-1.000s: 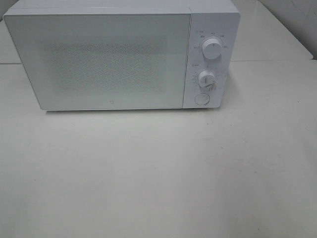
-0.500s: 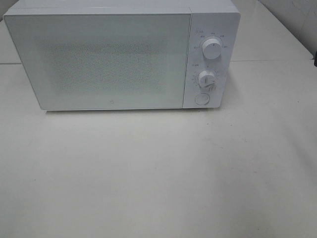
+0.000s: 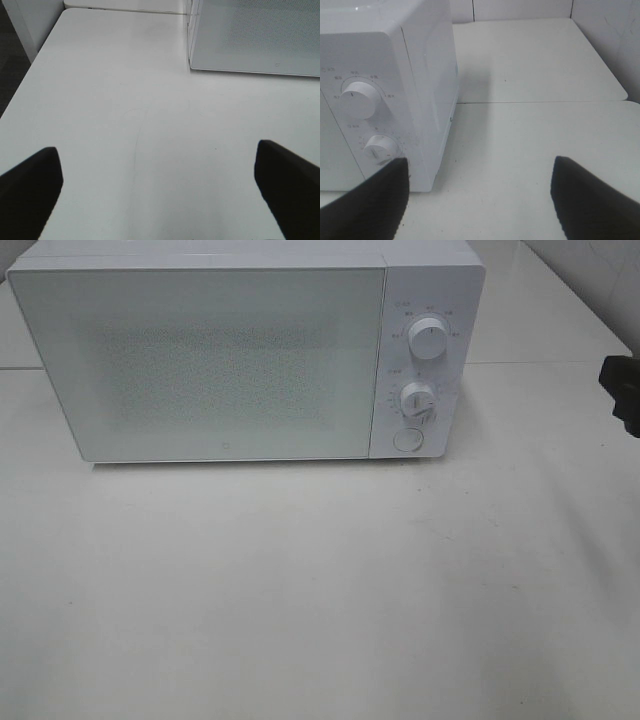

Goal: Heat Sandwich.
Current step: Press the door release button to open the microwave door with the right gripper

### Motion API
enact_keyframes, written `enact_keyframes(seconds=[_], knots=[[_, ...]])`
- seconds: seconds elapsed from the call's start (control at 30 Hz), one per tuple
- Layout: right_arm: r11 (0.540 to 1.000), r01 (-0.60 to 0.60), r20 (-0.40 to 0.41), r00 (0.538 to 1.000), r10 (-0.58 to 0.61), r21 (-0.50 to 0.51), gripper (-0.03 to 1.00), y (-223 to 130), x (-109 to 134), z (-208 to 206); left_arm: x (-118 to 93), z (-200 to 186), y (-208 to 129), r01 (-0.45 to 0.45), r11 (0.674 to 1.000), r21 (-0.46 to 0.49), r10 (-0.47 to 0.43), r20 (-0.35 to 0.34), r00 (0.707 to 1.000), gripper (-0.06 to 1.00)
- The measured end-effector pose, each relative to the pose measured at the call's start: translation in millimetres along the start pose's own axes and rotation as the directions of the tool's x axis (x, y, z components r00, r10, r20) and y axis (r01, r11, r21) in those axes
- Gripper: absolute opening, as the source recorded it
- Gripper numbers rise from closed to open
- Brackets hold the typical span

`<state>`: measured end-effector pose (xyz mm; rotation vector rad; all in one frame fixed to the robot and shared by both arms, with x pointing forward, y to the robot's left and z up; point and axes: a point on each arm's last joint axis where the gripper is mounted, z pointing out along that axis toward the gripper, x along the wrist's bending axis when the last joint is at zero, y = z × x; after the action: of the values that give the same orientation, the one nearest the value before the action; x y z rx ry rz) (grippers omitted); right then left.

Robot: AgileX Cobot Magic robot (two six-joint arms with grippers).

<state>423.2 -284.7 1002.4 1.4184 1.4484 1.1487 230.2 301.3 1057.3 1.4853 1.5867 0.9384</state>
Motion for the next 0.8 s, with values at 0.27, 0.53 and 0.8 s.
enact_keyframes(seconds=[0.27, 0.53, 0.8], knots=[[1.000, 0.003, -0.052, 0.999, -0.004, -0.016, 0.76, -16.5, 12.6, 13.6, 0.0, 0.0, 0.0, 0.000, 1.000, 0.000, 0.000, 0.000, 1.000, 0.99], [0.998, 0.061, -0.096, 0.994, -0.060, 0.011, 0.76, -38.2, 34.4, 25.6, 0.0, 0.0, 0.0, 0.000, 1.000, 0.000, 0.000, 0.000, 1.000, 0.99], [0.998, 0.067, -0.095, 0.993, -0.064, 0.022, 0.76, -53.4, 52.7, 34.3, 0.0, 0.0, 0.0, 0.000, 1.000, 0.000, 0.000, 0.000, 1.000, 0.99]])
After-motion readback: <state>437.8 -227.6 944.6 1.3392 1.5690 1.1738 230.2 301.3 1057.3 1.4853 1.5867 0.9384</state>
